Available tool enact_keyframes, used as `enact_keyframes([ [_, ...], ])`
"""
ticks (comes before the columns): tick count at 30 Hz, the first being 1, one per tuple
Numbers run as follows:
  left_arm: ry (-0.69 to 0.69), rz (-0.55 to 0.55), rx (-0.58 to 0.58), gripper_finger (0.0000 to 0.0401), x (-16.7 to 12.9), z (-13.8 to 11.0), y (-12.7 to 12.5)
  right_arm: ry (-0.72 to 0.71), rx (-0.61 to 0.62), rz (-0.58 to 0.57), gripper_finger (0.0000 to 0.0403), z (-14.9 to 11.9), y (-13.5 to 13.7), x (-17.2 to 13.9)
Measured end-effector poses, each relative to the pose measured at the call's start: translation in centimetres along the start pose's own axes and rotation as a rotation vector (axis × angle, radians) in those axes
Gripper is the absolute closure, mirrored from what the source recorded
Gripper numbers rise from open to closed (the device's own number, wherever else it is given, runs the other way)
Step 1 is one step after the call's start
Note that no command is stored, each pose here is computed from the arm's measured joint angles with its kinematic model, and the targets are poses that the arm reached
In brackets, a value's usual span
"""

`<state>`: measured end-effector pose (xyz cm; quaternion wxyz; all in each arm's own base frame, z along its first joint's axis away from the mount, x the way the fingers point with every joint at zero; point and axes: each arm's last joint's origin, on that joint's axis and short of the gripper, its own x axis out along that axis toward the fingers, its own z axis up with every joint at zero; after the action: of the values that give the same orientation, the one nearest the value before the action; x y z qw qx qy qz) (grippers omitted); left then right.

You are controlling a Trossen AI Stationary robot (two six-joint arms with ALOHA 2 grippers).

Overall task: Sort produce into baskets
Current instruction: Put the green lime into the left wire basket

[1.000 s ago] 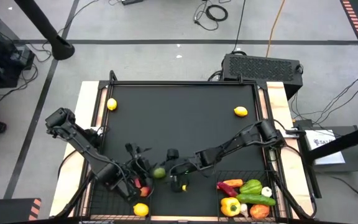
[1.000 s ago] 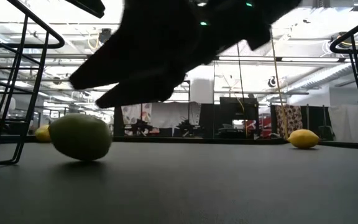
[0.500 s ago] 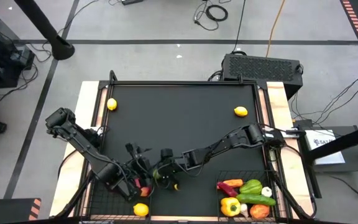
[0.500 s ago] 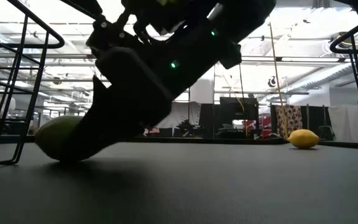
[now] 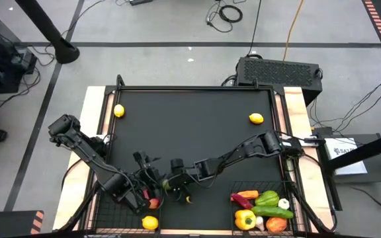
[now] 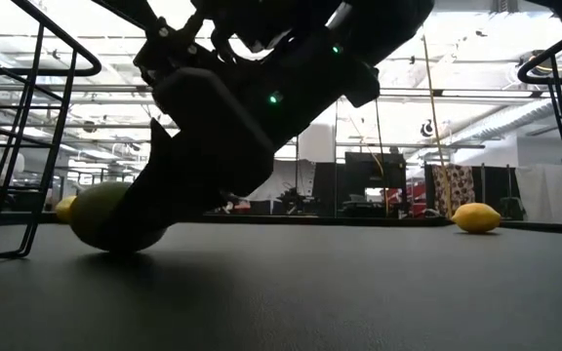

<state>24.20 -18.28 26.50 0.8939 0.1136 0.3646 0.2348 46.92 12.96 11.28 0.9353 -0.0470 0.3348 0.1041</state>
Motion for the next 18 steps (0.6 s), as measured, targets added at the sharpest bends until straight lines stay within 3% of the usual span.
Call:
enact_keyframes([
  [8,0.007,-0.004,0.003,0.0079,0.0,0.0,0.0,0.091,-0.021,-0.003,0.0191,0.5,-0.2,-1.8],
  [18,0.018,0.003,0.022,0.0079,0.0,-0.2,0.1,0.268,-0.045,-0.003,0.0193,1.7,-0.3,-6.5],
])
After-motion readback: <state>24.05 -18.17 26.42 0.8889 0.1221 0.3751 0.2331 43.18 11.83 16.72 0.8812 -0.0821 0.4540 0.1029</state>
